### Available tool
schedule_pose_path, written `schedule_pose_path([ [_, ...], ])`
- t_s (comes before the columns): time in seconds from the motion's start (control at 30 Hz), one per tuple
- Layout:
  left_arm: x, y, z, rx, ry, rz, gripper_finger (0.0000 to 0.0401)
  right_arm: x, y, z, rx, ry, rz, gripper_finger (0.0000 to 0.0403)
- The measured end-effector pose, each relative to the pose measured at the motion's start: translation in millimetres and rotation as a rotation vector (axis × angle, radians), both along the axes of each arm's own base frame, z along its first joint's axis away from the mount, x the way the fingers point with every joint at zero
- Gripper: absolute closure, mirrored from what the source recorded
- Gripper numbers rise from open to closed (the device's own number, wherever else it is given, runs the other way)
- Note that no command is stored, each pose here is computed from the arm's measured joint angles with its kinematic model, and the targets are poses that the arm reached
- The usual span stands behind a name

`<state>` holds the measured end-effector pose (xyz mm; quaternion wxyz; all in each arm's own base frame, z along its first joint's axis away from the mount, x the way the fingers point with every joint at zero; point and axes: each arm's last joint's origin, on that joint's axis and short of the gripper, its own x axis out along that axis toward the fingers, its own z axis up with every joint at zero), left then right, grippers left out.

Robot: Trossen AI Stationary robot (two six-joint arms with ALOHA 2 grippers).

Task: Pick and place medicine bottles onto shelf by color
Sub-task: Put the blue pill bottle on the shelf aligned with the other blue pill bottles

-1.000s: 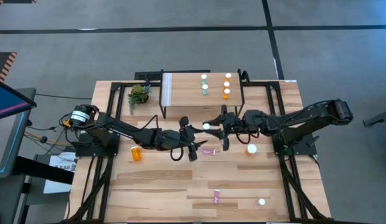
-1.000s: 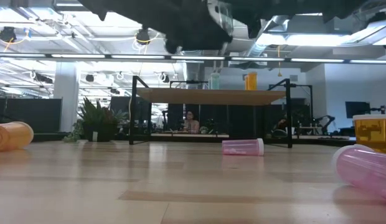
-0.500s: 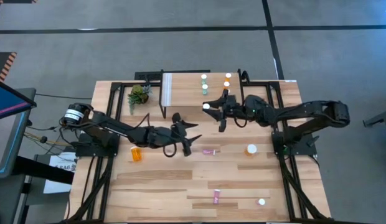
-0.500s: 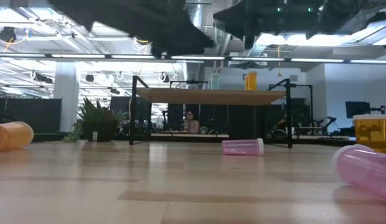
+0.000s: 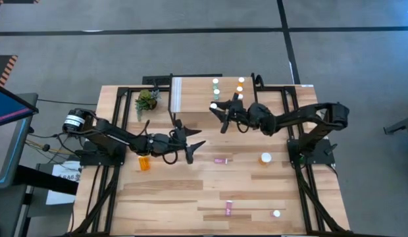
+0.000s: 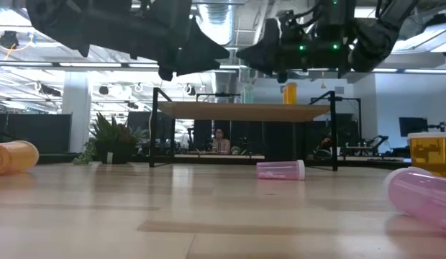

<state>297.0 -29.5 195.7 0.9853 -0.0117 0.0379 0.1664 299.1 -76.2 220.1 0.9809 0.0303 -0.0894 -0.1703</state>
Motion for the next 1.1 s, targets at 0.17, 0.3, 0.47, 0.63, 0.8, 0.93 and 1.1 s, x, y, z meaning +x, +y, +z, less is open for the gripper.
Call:
schedule_pose_path([
  [0.17,0,0,0,0.002,0.005,0.0,0.0182,3,8,-5,-0.02,0.043,-0.149,0.0266],
  [0.3,0,0,0,0.002,0.005,0.0,0.0182,3,14,-6,-0.022,0.058,-0.234,0.0263],
  [0.47,0,0,0,-0.008,-0.003,0.001,0.0182,3,15,-9,0.047,0.051,-0.302,0.0265],
  [0.63,0,0,1,-0.014,-0.019,0.002,0.0182,3,17,-10,0.074,0.049,-0.349,0.0264],
  [0.8,0,0,1,-0.02,-0.022,0.002,0.0182,2,16,-10,0.072,0.059,-0.372,0.0263],
  [0.93,0,0,2,-0.022,-0.023,0.002,0.0182,2,15,-10,0.059,0.066,-0.383,0.0265],
  [1.1,0,0,2,-0.014,-0.02,0.001,0.0182,2,13,-12,0.05,0.086,-0.39,0.0262],
])
